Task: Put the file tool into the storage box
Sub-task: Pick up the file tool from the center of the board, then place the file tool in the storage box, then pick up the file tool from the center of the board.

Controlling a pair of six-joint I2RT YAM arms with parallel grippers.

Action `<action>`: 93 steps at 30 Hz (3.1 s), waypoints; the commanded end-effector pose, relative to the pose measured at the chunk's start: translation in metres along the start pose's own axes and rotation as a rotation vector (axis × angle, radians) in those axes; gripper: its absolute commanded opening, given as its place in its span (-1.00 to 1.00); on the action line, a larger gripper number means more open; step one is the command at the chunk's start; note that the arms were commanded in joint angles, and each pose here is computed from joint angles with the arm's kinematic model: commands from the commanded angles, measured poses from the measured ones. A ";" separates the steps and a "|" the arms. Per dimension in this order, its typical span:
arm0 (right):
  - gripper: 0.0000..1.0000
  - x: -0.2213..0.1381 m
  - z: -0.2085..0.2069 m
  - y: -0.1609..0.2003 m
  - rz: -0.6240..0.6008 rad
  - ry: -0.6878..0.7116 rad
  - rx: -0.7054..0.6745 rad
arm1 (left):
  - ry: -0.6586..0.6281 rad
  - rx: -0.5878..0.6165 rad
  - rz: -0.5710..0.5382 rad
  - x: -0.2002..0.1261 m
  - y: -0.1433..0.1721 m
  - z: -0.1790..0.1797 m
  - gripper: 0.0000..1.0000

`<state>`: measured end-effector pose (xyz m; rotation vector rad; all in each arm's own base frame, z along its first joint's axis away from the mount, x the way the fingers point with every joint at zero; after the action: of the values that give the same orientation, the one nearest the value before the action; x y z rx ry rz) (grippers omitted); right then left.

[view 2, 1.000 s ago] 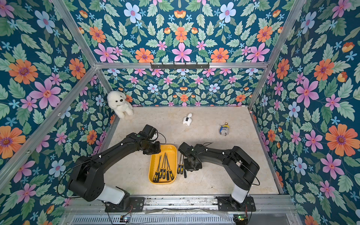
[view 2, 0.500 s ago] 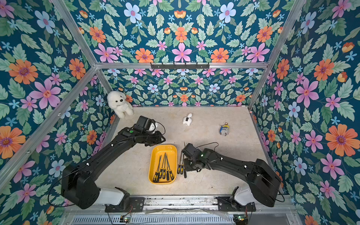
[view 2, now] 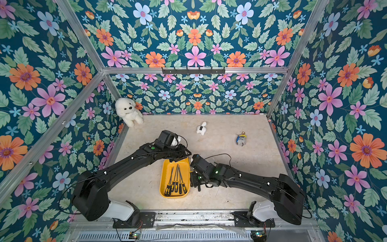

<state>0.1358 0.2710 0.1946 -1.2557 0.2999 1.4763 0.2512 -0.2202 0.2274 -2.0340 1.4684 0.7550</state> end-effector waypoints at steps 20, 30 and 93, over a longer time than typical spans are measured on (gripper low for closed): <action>0.35 -0.016 -0.001 -0.014 -0.061 0.009 0.049 | -0.177 0.080 -0.036 -0.012 -0.014 0.016 -1.00; 0.42 -0.028 -0.049 -0.008 -0.020 0.048 0.252 | -0.361 0.156 -0.029 -0.021 -0.013 0.053 -1.00; -0.70 0.026 -0.059 0.028 0.310 0.309 0.157 | -0.259 0.184 -0.074 -0.043 -0.007 0.016 -0.41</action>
<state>0.1503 0.2387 0.1323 -1.3290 0.8279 1.5160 0.2459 -0.1782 0.2464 -1.7637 1.2451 0.7776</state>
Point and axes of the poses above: each gripper's point midway between its finger pads, its own x axis out along the fingers, its own z axis along the line the jaws close on, y = z × x, the point moved 10 cm from there along -x, back along the fingers, and after that the axes turned 8 degrees about -x, right-handed, at the moved point
